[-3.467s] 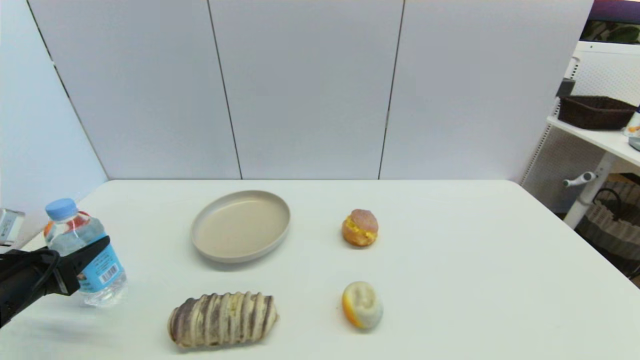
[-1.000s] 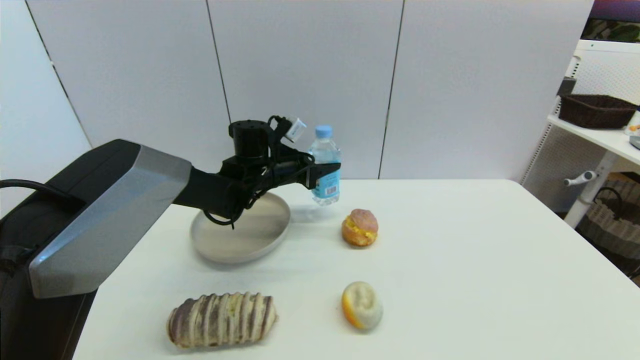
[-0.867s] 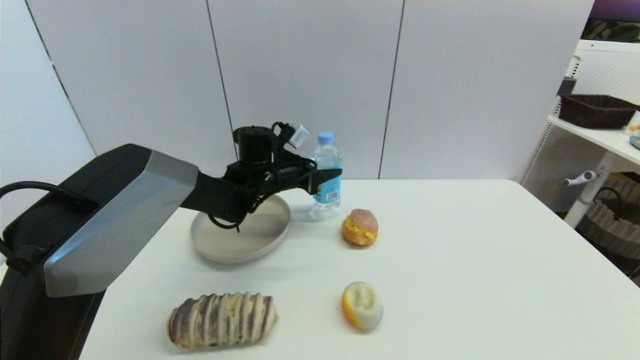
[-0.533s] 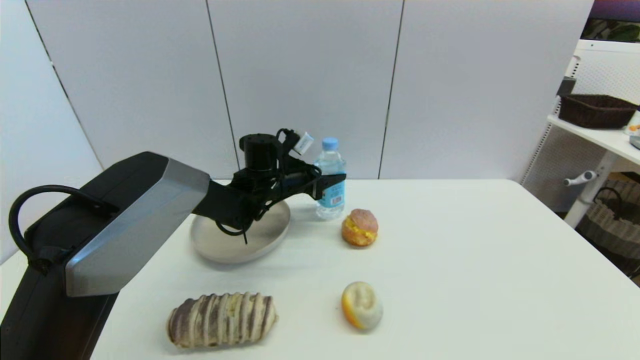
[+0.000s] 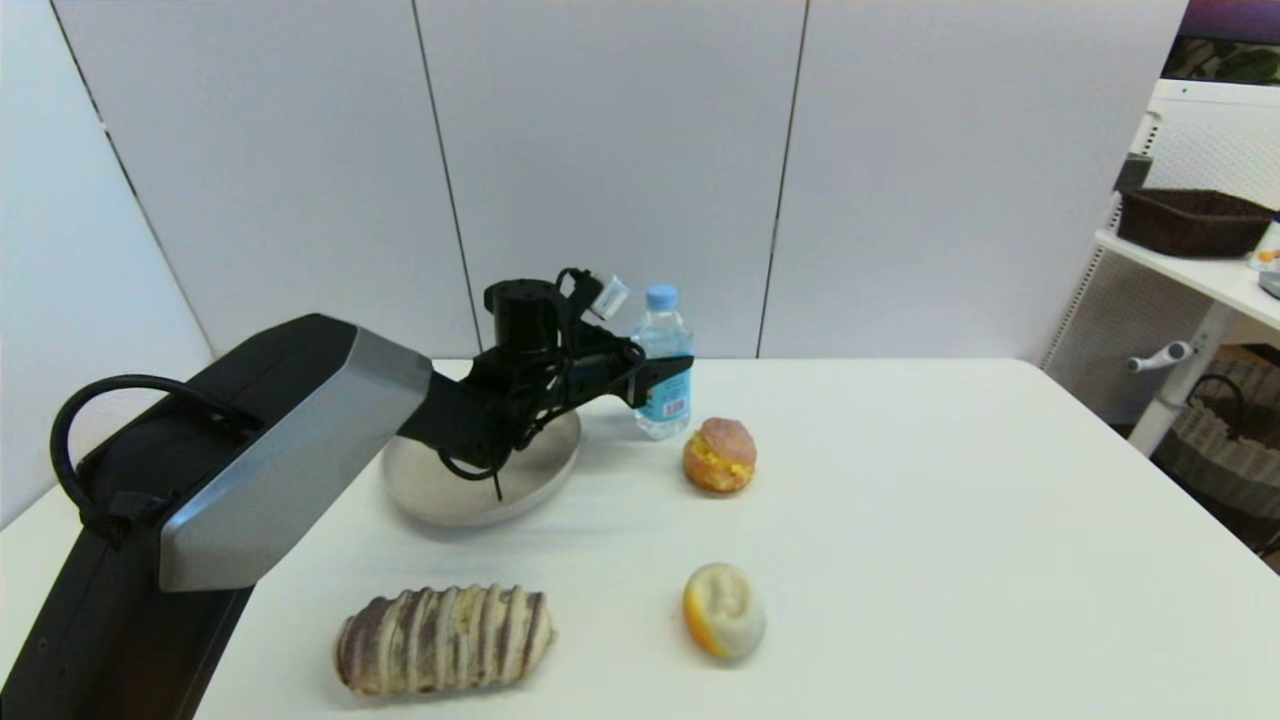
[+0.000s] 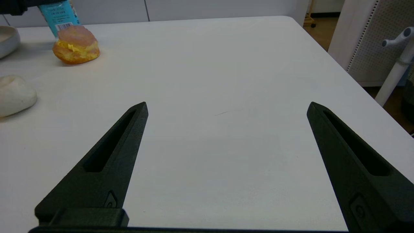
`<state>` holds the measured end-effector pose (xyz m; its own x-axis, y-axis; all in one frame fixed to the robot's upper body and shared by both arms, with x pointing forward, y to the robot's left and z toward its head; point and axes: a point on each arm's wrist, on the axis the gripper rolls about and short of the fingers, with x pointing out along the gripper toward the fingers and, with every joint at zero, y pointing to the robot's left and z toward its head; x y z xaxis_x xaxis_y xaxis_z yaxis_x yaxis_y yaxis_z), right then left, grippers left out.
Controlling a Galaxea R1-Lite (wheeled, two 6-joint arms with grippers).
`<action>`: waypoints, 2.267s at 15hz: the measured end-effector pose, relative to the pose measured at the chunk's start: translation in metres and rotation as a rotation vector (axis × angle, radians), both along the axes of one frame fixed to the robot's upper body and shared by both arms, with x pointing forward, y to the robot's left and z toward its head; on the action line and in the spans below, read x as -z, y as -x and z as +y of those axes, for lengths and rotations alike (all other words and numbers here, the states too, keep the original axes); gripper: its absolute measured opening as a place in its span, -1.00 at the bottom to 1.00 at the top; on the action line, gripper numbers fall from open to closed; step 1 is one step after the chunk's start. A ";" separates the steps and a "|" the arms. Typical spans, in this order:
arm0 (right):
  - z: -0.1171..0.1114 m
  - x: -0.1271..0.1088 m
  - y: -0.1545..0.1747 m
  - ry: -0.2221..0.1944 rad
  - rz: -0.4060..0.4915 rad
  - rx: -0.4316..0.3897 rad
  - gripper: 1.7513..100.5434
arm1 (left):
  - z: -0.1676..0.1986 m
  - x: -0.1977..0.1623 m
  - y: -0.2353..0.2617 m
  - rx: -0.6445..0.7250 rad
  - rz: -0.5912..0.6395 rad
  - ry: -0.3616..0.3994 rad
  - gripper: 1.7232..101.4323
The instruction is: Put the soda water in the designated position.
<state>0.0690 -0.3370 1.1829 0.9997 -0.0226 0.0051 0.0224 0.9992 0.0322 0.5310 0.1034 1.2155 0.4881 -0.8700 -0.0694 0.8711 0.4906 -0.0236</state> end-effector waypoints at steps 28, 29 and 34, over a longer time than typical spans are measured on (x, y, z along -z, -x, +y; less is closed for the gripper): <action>0.000 0.000 0.000 0.000 0.000 0.000 0.94 | 0.110 -0.246 0.164 -0.357 -0.168 0.025 0.86; 0.000 0.000 0.000 0.000 0.000 0.000 0.94 | 0.126 -0.254 0.183 -0.453 -0.155 -0.008 0.87; 0.000 0.000 0.000 0.000 0.000 -0.001 0.94 | 0.188 -0.232 0.269 -0.877 -0.103 -0.130 0.90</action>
